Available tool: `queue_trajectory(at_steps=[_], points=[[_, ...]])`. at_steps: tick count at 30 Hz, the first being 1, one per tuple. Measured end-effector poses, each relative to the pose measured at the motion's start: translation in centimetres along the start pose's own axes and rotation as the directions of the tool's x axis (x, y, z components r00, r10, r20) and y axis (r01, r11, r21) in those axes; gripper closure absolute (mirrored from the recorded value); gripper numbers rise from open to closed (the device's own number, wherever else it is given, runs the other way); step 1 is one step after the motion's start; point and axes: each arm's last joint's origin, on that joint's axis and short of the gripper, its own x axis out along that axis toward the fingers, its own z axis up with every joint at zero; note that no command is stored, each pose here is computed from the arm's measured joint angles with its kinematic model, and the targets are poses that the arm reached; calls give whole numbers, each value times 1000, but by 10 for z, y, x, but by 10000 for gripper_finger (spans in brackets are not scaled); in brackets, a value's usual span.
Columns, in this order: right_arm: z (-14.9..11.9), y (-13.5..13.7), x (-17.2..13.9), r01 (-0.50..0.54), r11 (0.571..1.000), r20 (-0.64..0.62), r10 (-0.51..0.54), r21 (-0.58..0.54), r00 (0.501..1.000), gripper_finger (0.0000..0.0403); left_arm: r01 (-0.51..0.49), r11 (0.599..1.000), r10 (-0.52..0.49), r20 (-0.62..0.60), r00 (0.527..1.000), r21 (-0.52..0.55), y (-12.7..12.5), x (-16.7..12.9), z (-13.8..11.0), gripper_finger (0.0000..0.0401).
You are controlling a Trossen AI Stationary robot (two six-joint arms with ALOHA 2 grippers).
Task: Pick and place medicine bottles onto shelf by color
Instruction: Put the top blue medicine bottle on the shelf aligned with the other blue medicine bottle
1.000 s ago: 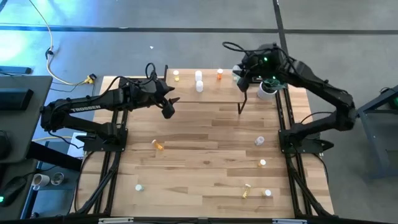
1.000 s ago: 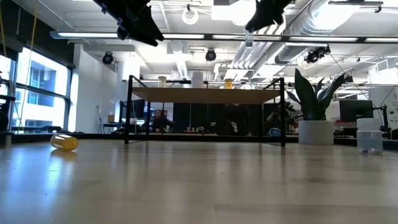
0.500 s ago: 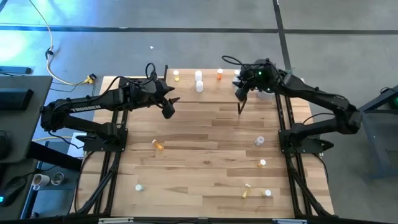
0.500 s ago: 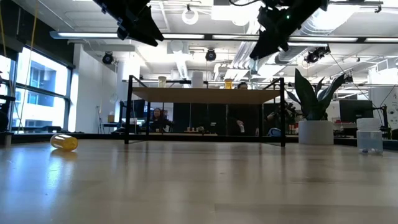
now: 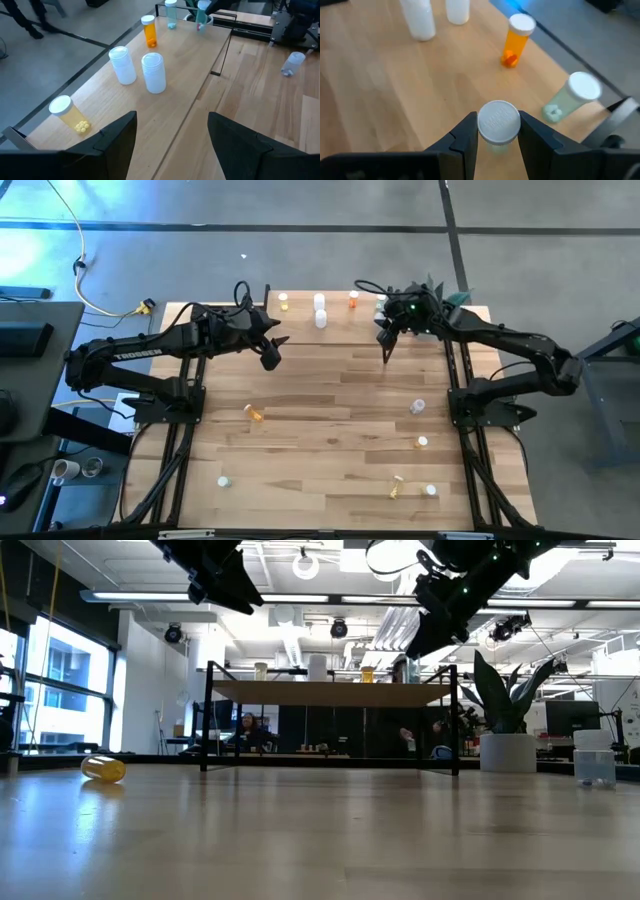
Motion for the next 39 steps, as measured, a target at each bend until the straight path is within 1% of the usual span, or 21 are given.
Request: queue_trajectory(at_steps=[6,14,25,39], points=[[-1,-7,0,35,999,-11,-35,-10,999,295,0,1000,0,0,1000,0,0,0,0,166],[-2,-11,5,-17,1000,-18,17,-2,1000,295,0,1000,0,0,1000,0,0,0,0,166],[-3,-11,9,-22,1000,-31,22,-3,999,294,0,1000,0,0,1000,0,0,0,0,166],[-4,-11,9,-23,1000,-36,22,-11,999,250,0,1000,0,0,1000,0,0,0,0,166]])
